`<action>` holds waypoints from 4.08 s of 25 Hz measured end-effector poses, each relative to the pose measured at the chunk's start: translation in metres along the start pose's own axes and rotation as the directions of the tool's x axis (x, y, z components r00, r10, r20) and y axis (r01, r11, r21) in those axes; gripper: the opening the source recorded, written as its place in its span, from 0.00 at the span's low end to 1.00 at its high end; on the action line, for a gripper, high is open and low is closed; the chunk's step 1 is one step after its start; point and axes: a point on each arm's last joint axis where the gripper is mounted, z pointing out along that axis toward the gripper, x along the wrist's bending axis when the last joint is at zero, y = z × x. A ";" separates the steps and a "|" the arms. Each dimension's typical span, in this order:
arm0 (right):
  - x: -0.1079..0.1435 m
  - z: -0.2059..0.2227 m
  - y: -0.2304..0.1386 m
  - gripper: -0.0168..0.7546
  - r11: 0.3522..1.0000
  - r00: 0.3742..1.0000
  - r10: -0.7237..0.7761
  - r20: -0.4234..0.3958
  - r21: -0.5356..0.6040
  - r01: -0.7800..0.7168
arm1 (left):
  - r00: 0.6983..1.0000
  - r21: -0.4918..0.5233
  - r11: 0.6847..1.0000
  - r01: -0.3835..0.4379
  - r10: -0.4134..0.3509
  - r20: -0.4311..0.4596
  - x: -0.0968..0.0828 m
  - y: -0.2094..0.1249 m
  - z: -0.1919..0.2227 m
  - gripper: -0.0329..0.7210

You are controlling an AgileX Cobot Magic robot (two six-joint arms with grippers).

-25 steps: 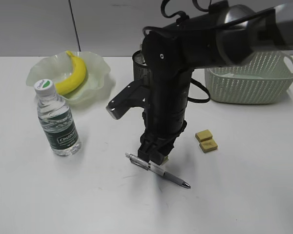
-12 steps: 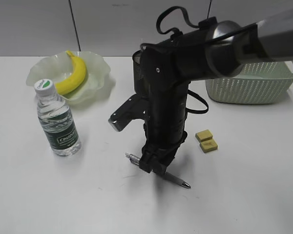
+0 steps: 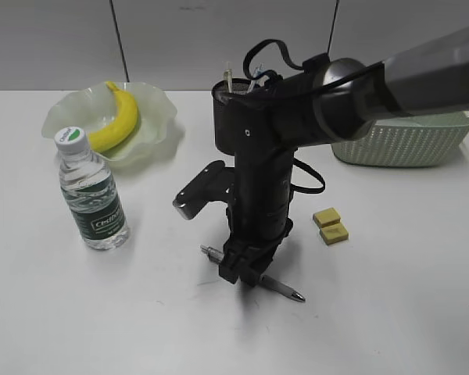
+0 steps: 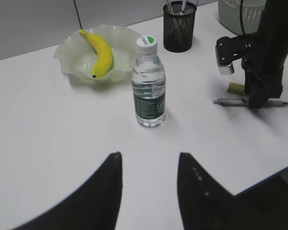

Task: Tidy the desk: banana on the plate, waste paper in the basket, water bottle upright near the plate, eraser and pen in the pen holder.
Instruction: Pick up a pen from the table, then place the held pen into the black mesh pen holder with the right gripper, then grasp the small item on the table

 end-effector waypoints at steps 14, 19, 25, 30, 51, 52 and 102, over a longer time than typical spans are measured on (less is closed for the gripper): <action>-0.002 0.001 0.002 0.17 1.000 1.000 0.001 0.003 0.024 -0.002 | 1.000 0.000 1.000 0.000 0.000 0.000 0.000 0.000 0.000 0.42; 0.000 -0.057 0.004 0.17 0.992 0.999 0.008 0.032 -0.130 -0.004 | 1.000 0.000 1.000 0.000 0.000 0.001 0.000 0.000 0.000 0.42; -0.001 -0.148 0.009 0.17 0.852 0.988 0.071 0.137 -0.523 0.011 | 1.000 0.000 1.000 0.000 0.000 0.001 0.000 0.000 0.000 0.42; -0.024 -0.186 0.019 0.17 0.603 0.960 0.241 0.140 -0.797 -0.036 | 1.000 0.000 1.000 0.000 0.000 0.001 0.000 0.000 0.000 0.41; -0.125 -0.079 0.052 0.17 0.235 0.898 0.436 0.057 -0.971 -0.052 | 1.000 -0.001 1.000 0.000 0.000 0.001 0.000 0.000 0.000 0.41; -0.126 -0.072 0.052 0.17 0.246 0.898 0.437 0.055 -0.968 -0.060 | 1.000 -0.001 1.000 0.000 0.000 0.001 0.000 0.000 0.000 0.41; 0.025 -0.215 -0.228 0.76 0.714 0.919 0.387 0.070 -0.653 -0.251 | 1.000 0.000 1.000 0.004 -0.004 0.007 -0.001 0.000 0.000 0.41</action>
